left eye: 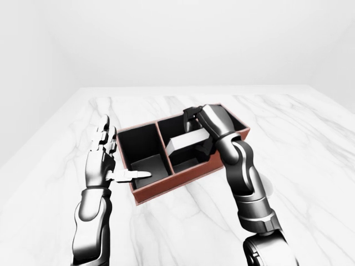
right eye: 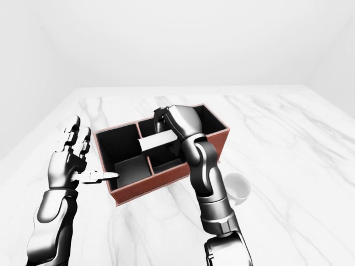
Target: Pick up the book and place it in the front compartment of the caddy.
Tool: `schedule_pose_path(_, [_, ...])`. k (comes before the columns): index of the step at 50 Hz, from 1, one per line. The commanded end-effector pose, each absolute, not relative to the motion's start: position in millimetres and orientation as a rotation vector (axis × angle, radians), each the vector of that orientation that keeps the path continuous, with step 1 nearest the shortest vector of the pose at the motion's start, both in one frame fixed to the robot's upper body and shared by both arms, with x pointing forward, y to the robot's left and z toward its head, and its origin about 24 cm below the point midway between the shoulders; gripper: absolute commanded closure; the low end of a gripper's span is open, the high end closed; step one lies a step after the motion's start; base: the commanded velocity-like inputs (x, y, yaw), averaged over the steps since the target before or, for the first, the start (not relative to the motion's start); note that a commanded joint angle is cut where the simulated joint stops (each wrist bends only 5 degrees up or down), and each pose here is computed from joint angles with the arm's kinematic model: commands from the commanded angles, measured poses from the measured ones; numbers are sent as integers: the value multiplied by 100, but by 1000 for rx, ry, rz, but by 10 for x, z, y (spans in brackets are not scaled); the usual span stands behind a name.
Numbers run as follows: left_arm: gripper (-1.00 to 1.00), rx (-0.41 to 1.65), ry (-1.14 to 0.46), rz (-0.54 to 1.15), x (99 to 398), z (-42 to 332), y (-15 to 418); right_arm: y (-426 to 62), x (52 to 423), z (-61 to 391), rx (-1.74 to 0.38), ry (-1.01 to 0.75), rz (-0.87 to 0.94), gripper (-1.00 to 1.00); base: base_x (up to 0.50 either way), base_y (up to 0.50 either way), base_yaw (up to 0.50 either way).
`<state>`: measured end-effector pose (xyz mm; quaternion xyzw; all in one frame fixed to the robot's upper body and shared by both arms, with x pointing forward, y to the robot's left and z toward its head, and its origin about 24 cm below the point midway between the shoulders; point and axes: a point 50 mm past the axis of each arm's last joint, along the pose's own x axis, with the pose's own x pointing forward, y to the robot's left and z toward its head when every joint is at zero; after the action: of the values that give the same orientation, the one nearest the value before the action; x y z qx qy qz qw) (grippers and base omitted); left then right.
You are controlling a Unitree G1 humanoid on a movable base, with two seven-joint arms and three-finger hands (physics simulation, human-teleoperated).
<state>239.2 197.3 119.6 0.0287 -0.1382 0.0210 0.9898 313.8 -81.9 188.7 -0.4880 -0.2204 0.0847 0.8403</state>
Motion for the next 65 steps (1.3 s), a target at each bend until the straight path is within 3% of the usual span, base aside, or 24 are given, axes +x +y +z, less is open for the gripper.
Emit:
schedule_pose_path(1, [-97,59,-276,41,2392,1193,1971,-813,3221,1940,-1022,-492,139,100,0,0,0])
schedule_pose_path(36, [-97,62,-263,33,2400,1164,1949,-796,3431,2095,-1037,-503,113,100,0,0,0])
schedule_pose_path(65, [-98,62,-257,33,2408,1152,1953,-721,3691,1928,-1065,-486,97,100,0,0,0])
